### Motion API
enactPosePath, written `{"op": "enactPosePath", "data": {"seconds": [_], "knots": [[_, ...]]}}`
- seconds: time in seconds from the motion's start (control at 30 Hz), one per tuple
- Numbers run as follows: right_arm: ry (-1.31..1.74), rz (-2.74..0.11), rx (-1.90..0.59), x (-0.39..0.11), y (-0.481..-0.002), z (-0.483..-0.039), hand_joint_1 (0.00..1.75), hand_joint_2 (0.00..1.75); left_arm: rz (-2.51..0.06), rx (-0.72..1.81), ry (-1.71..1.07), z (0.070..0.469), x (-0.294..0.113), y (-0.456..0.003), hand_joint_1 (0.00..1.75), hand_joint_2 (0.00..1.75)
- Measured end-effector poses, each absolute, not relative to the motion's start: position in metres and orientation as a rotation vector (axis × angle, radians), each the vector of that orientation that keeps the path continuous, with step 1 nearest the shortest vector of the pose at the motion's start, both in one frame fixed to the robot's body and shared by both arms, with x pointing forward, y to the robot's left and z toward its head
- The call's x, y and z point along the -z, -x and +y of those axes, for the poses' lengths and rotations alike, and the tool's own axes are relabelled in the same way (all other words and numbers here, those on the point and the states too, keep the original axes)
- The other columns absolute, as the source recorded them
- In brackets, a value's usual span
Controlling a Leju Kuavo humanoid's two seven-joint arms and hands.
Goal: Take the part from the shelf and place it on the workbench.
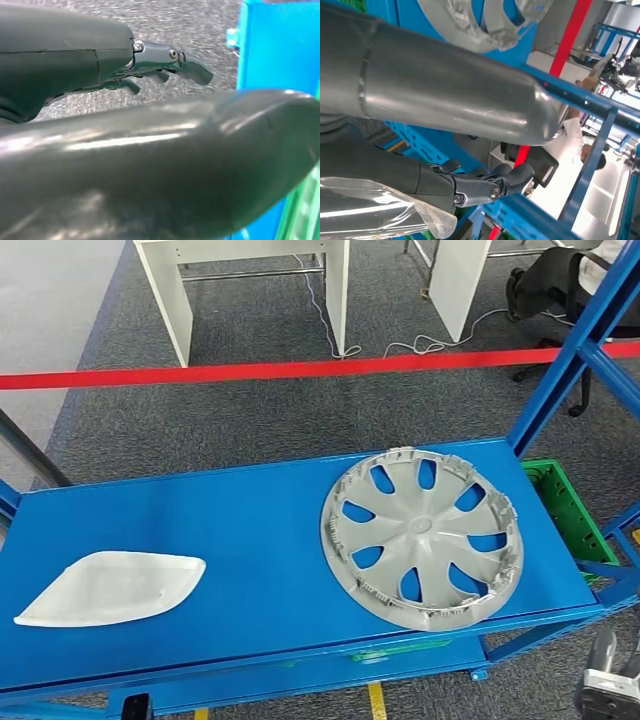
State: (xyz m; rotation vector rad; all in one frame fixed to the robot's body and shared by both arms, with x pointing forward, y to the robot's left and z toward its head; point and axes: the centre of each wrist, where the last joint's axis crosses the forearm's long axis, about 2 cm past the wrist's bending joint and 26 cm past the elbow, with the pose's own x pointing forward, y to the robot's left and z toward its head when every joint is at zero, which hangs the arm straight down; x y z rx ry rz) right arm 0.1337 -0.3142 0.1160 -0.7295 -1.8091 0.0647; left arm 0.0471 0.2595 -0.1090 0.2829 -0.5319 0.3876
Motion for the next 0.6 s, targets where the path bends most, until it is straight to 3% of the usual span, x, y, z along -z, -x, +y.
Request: {"op": "enactPosePath", "data": {"seconds": [0.6], "knots": [[0.725, -1.731, -0.274, -0.111, -0.159, -0.360, 0.00, 0.00, -0.516, -0.340, -0.249, 0.265, 0.109, -0.051, 0.00, 0.00]]}}
